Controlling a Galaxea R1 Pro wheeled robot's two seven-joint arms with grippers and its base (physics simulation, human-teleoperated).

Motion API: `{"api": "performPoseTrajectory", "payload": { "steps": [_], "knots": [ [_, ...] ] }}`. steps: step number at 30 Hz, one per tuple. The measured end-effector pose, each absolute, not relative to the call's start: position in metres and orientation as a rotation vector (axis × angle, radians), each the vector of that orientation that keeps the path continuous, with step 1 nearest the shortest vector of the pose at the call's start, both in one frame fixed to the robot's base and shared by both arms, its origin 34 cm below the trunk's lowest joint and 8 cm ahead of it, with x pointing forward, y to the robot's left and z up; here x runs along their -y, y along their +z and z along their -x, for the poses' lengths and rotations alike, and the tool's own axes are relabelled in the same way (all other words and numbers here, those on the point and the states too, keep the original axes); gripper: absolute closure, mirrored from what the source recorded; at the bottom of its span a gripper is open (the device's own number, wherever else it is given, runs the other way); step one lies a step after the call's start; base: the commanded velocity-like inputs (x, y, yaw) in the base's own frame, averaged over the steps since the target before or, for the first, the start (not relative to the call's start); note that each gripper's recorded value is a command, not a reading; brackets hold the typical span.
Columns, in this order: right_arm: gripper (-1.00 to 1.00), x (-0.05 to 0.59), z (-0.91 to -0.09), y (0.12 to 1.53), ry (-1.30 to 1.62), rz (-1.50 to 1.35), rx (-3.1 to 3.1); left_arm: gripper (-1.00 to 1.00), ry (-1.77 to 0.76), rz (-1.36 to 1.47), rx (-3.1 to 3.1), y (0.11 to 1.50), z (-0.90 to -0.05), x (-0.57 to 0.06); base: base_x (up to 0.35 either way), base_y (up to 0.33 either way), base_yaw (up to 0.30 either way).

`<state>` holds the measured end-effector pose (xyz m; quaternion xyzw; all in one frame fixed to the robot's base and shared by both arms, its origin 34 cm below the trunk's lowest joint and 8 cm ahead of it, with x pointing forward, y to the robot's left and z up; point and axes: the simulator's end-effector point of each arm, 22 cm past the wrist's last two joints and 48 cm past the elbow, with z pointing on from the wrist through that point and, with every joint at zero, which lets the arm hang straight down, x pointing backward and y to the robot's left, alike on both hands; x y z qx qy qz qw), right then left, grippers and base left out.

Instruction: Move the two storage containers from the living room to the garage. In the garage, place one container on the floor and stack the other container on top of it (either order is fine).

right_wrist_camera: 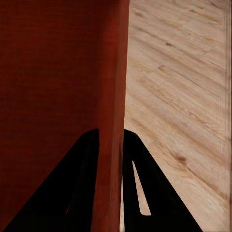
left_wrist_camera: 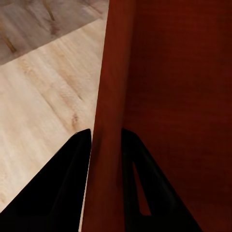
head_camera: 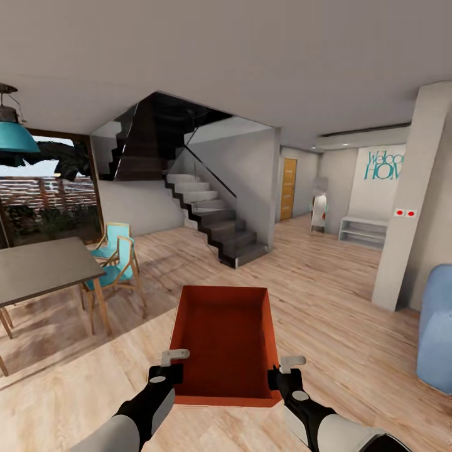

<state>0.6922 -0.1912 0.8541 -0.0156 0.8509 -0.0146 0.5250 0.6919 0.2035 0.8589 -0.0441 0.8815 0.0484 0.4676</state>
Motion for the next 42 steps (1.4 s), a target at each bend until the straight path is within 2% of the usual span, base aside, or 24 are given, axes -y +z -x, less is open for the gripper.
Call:
{"api": "performPoseTrajectory", "payload": {
  "steps": [42],
  "knots": [
    [1.0,0.1912,-0.6921,0.8541,-0.034,0.036,-2.036,1.0,0.118,0.108,-2.162,0.859,-0.692,-0.2035,0.321,0.0,-0.285]
  ]
}}
